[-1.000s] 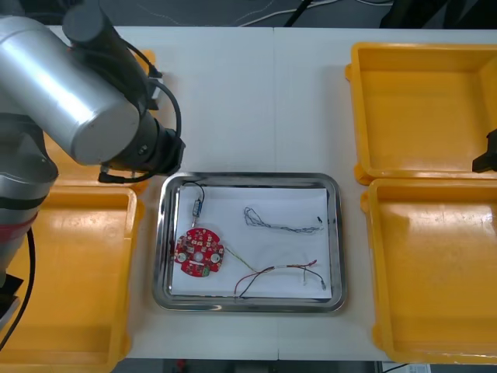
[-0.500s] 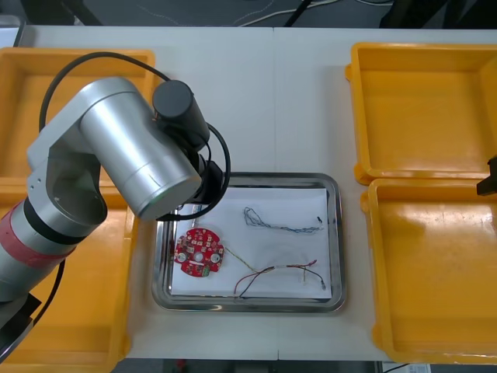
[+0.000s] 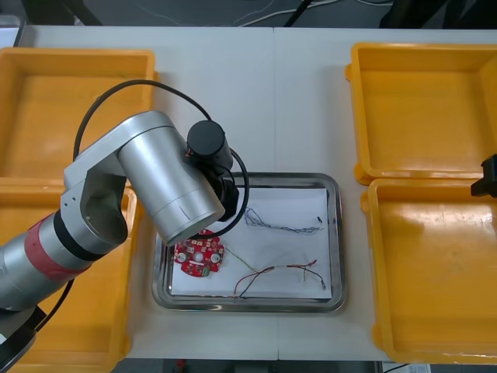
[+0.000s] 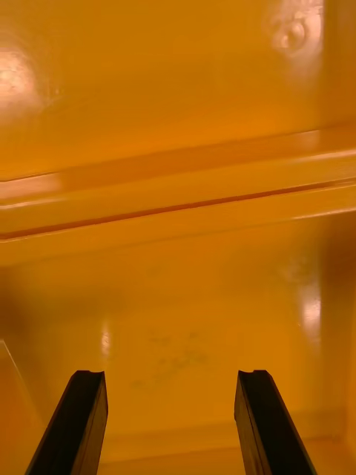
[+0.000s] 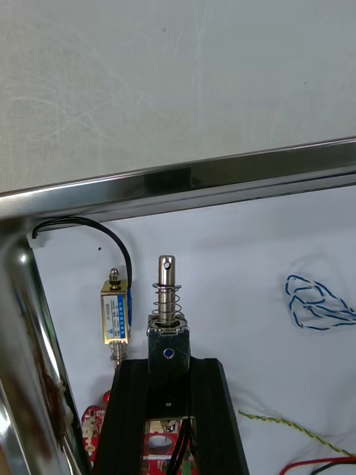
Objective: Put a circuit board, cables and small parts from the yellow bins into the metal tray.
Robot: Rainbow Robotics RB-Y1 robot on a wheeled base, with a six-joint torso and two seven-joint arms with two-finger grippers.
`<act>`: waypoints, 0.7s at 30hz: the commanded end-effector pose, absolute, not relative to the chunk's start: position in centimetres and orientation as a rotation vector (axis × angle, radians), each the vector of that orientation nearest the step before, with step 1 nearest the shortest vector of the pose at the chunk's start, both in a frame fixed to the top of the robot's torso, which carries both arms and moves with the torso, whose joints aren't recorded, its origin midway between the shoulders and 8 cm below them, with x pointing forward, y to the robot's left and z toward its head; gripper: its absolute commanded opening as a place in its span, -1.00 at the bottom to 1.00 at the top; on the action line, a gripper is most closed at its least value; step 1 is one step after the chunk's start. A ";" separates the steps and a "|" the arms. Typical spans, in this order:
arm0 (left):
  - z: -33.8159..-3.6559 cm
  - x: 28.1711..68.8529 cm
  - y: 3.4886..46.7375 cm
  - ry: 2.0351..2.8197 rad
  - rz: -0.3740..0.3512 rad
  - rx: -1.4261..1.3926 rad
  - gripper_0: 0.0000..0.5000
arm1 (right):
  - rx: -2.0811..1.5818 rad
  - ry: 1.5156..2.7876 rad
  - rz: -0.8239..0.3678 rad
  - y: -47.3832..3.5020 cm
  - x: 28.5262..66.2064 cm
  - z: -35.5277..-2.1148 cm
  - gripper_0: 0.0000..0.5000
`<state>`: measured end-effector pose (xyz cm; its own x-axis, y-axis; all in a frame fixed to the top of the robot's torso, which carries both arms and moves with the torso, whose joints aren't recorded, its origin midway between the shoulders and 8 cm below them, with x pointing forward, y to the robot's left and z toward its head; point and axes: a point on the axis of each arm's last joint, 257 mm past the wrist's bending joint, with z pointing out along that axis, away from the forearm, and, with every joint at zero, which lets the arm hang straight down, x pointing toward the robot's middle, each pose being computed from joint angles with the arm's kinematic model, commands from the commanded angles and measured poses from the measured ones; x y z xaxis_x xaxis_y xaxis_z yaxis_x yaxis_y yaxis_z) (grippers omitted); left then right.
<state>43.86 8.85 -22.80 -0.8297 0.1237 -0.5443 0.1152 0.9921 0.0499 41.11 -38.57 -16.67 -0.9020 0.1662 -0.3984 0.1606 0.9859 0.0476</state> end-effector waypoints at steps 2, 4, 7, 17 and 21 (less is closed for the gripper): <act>-24.5 43.7 7.3 2.568 -0.026 0.137 -1.00 | 0.090 2.691 0.030 -37.2 41.1 -16.0 1.00; -25.0 43.9 7.1 2.570 -0.027 0.141 -1.00 | 0.067 2.691 0.037 -36.7 41.0 -16.1 1.00; -25.4 43.9 7.2 2.573 -0.019 0.143 -1.00 | 0.053 2.688 0.036 -36.5 40.8 -16.2 1.00; -26.2 43.6 7.3 2.588 -0.005 0.149 -1.00 | 0.050 2.693 0.017 -36.7 40.6 -16.4 1.00; -26.3 43.5 7.1 2.590 -0.012 0.154 -1.00 | 0.053 2.695 0.011 -36.9 40.5 -16.5 1.00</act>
